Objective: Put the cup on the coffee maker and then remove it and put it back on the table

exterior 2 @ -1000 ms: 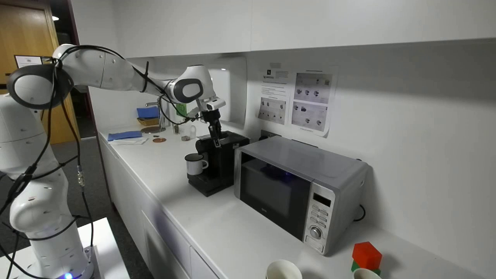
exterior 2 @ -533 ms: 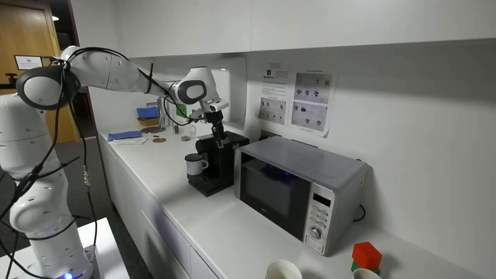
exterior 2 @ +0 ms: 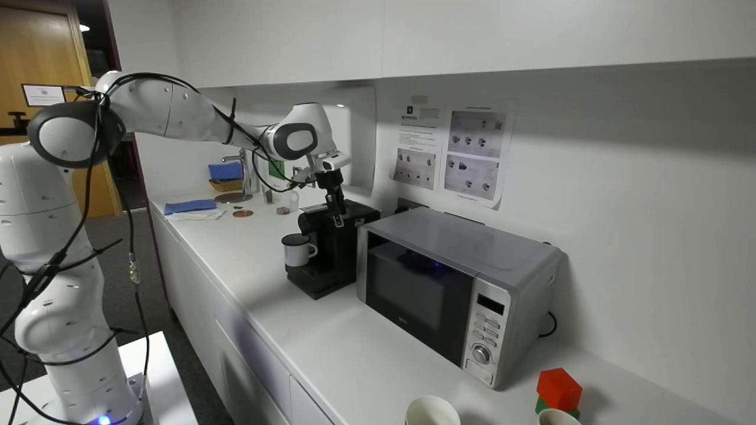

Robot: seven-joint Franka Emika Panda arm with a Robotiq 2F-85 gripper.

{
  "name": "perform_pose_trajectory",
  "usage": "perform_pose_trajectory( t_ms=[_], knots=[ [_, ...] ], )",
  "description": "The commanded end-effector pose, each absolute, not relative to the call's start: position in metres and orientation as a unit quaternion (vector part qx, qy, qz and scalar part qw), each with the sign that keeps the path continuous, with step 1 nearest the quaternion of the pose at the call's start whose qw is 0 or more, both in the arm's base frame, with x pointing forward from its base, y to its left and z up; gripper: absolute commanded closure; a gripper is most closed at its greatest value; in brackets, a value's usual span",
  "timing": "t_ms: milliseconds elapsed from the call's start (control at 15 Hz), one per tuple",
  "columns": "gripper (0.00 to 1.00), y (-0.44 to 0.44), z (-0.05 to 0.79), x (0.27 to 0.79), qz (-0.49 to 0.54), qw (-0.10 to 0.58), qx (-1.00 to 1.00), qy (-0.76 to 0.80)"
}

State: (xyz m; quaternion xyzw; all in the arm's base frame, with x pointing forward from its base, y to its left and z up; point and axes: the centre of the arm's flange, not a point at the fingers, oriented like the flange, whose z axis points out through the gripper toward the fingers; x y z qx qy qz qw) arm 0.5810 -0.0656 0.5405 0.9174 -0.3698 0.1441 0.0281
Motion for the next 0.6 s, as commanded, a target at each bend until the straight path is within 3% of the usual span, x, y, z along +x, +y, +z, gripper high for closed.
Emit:
perform_pose_trajectory(
  t_ms=[0,533],
  knots=[
    [0.0,-0.0675,0.5431,0.5878,0.152,0.037,0.915,-0.373],
    [0.0,-0.0634,0.5389,0.5903,0.149,0.037,0.916,-0.369]
  ],
)
